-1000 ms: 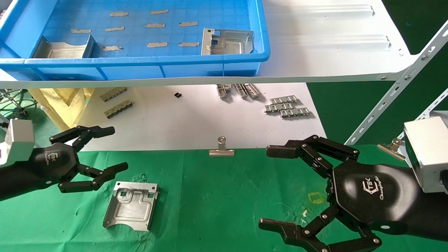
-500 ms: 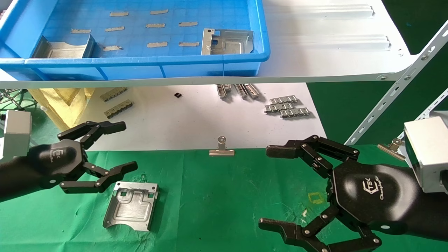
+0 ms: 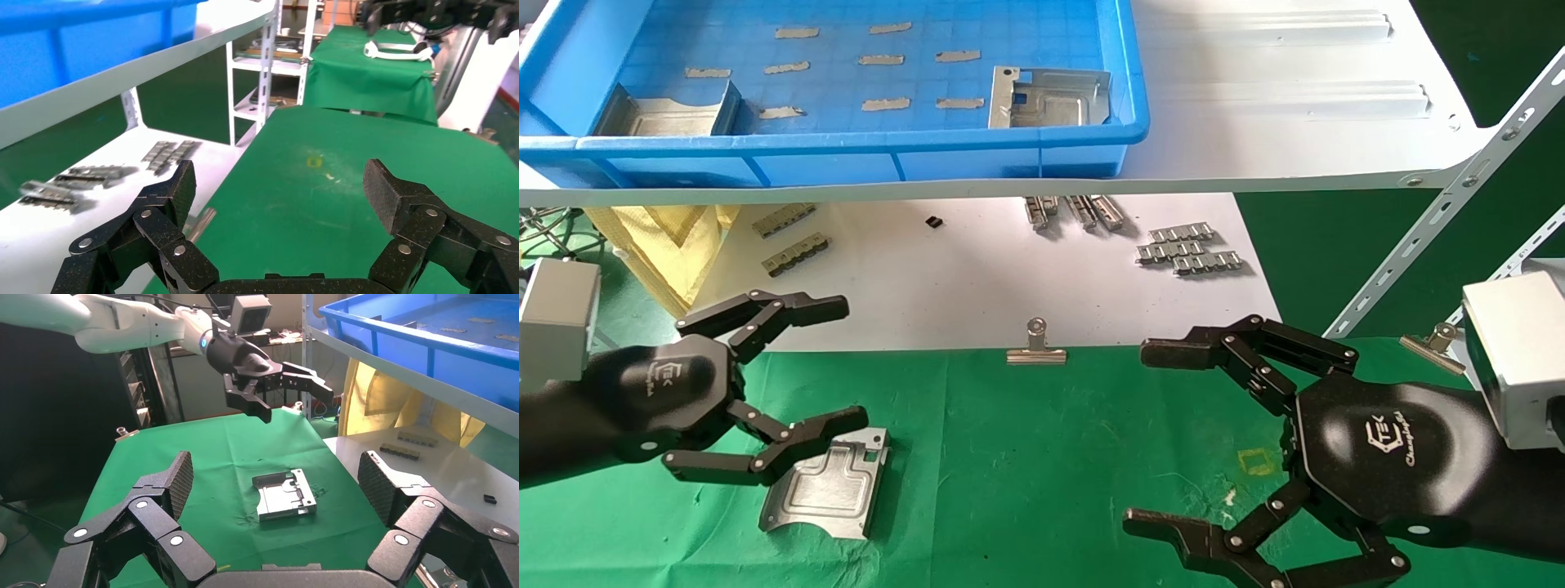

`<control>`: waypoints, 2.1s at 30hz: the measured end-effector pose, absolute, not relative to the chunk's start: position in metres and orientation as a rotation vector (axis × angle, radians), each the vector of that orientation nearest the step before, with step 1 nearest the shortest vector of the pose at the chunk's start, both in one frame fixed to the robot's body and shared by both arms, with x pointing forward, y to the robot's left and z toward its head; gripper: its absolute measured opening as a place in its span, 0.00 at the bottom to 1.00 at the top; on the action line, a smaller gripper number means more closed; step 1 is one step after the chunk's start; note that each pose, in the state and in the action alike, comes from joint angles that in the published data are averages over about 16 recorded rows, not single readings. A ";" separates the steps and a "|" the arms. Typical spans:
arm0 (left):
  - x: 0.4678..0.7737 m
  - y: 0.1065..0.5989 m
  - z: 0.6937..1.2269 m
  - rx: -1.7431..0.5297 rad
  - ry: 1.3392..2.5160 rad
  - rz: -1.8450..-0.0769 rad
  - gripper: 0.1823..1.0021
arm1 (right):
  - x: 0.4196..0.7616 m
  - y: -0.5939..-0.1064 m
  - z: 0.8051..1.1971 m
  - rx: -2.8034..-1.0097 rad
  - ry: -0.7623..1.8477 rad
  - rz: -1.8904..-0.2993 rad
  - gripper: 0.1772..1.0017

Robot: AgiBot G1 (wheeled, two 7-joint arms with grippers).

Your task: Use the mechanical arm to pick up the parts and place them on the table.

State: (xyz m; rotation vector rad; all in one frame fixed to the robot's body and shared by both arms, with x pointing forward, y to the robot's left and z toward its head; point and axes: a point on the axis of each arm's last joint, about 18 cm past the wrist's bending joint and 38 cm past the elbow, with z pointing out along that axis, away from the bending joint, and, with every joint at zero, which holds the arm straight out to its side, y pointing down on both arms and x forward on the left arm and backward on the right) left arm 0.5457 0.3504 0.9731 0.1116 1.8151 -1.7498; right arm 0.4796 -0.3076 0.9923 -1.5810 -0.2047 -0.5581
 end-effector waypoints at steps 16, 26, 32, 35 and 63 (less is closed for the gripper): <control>0.511 0.323 0.985 0.202 1.867 -1.797 1.00 | 0.480 -0.308 0.992 -1.581 -0.205 -0.558 1.00; 0.488 0.307 0.990 0.254 1.905 -1.802 1.00 | 0.480 -0.308 0.992 -1.581 -0.205 -0.558 1.00; 0.476 0.301 0.992 0.280 1.922 -1.797 1.00 | 0.480 -0.308 0.992 -1.581 -0.204 -0.558 1.00; 0.473 0.299 0.992 0.286 1.926 -1.795 1.00 | 0.480 -0.308 0.992 -1.581 -0.204 -0.558 1.00; 0.475 0.300 0.992 0.278 1.926 -1.796 1.00 | 0.480 -0.308 0.992 -1.581 -0.204 -0.558 1.00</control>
